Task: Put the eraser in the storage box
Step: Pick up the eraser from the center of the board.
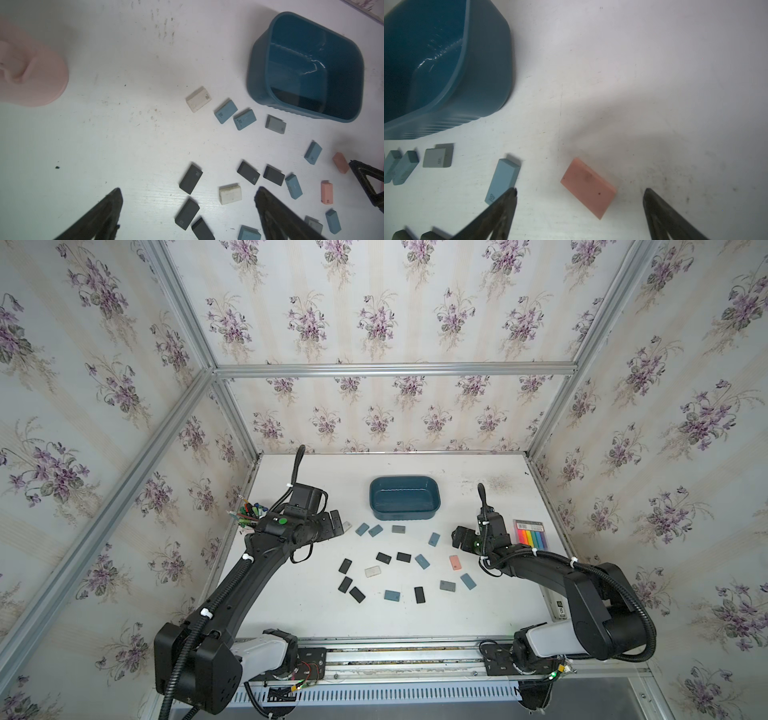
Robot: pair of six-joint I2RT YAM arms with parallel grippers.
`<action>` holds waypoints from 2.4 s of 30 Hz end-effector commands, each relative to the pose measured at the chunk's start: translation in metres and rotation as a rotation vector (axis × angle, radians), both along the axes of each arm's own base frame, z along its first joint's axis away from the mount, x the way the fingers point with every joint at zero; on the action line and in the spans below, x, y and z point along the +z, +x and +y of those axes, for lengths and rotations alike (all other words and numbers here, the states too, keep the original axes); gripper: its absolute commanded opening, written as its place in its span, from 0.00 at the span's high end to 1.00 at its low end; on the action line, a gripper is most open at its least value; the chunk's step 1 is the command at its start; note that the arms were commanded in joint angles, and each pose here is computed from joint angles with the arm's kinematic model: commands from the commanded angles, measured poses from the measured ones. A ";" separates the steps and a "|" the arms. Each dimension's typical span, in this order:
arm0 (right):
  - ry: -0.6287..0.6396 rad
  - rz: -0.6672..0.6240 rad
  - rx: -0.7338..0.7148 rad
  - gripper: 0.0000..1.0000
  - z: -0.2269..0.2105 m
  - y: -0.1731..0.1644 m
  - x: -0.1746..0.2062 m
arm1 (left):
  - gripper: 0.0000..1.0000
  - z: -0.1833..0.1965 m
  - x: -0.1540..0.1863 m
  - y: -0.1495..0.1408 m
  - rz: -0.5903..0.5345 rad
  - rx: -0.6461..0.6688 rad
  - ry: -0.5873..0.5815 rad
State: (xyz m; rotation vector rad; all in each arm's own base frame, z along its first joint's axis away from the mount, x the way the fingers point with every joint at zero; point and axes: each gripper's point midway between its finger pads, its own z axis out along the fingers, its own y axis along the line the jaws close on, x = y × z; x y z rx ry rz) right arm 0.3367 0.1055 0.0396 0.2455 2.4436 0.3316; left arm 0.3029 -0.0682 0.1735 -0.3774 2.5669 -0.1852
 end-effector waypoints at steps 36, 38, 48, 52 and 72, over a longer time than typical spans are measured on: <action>-0.099 0.445 0.214 0.30 0.040 -0.070 -0.060 | 0.00 0.019 -0.008 -0.015 0.103 0.070 0.088; -0.107 0.449 0.213 0.30 0.039 -0.070 -0.061 | 0.00 0.019 -0.007 -0.016 0.103 0.070 0.085; -0.186 0.476 0.205 0.42 0.033 -0.058 -0.067 | 0.00 0.017 -0.009 -0.015 0.111 0.062 0.079; -0.185 0.488 0.209 0.48 0.034 -0.059 -0.070 | 0.00 0.018 -0.008 -0.016 0.109 0.060 0.084; -0.183 0.517 0.222 0.81 0.032 -0.068 -0.070 | 0.00 0.018 -0.014 -0.016 0.135 0.056 0.090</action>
